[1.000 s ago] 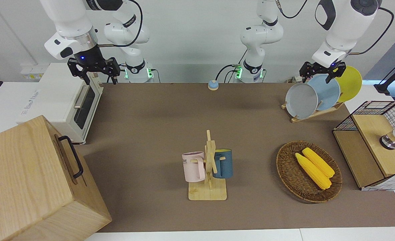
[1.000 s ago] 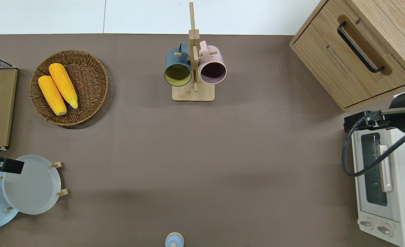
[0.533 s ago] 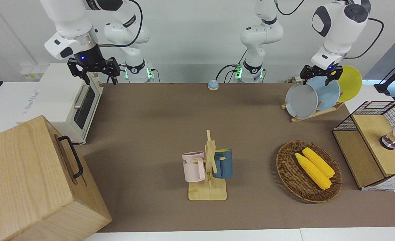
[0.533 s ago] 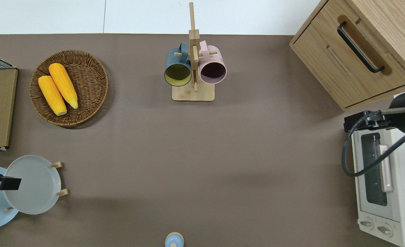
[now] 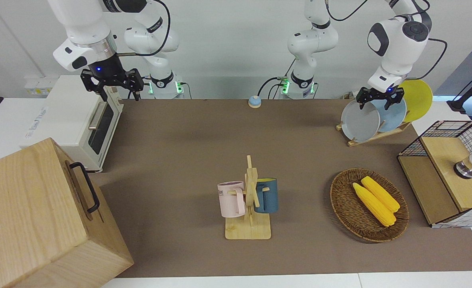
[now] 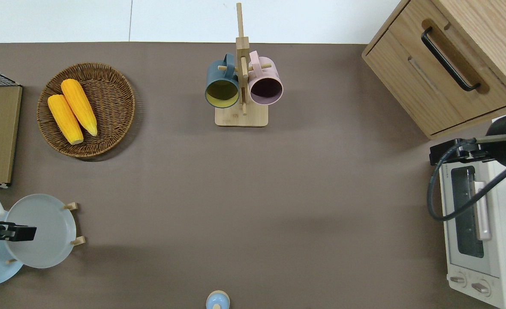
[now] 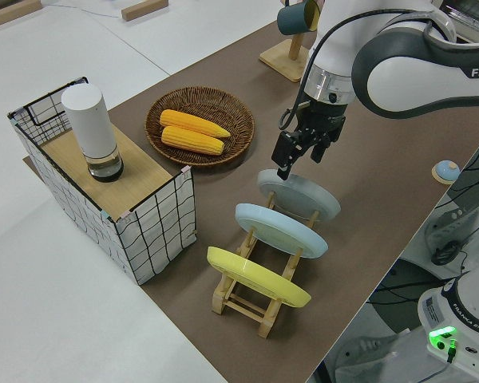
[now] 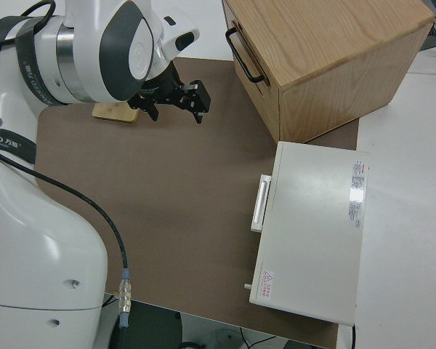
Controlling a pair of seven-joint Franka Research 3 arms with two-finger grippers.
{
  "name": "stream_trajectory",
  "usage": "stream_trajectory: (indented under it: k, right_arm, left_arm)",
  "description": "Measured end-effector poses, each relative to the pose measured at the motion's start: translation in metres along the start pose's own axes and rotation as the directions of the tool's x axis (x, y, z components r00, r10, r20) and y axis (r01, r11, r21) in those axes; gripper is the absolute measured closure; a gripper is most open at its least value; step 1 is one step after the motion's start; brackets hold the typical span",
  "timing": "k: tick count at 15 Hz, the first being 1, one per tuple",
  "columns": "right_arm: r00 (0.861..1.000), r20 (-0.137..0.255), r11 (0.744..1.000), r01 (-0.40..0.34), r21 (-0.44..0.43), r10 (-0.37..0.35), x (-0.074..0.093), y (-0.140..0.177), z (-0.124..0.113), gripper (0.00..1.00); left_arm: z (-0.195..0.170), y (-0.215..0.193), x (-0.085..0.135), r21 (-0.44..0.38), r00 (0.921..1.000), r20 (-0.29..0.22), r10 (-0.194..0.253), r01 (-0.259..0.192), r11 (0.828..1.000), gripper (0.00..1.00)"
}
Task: Pick gray plate from low plate rack and place it on table with left arm
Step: 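Lower the left gripper onto the gray plate's rim in the rack, then close the left gripper on the rim and lift the plate out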
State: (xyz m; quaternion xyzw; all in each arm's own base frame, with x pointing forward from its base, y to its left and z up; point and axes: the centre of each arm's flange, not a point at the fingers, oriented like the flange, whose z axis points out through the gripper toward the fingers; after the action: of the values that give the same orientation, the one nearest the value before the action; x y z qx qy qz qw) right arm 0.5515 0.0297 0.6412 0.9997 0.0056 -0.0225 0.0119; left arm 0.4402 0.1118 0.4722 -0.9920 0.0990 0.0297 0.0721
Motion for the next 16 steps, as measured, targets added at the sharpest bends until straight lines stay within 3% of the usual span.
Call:
stream_trajectory:
  k: [10,12,13,16]
  right_arm:
    - [1.000,0.000,1.000,0.000,0.000,0.000,0.000,0.000,0.000,0.01]
    - [1.000,0.000,1.000,0.000,0.000,0.000,0.000,0.000,0.000,0.01]
    - [1.000,0.000,1.000,0.000,0.000,0.000,0.000,0.000,0.000,0.01]
    - [1.000,0.000,1.000,0.000,0.000,0.000,0.000,0.000,0.000,0.01]
  left_arm:
    - [0.035,0.002,-0.009,0.001,0.9997,-0.023,-0.007,0.007,1.000,0.04]
    - [0.036,0.001,-0.010,0.000,0.9997,-0.022,-0.009,0.009,1.000,0.19]
    - [0.036,0.001,-0.010,0.000,0.9997,-0.021,-0.010,0.010,1.000,0.19]
    - [0.036,0.001,-0.010,0.000,0.9997,-0.021,-0.010,0.010,1.000,0.49]
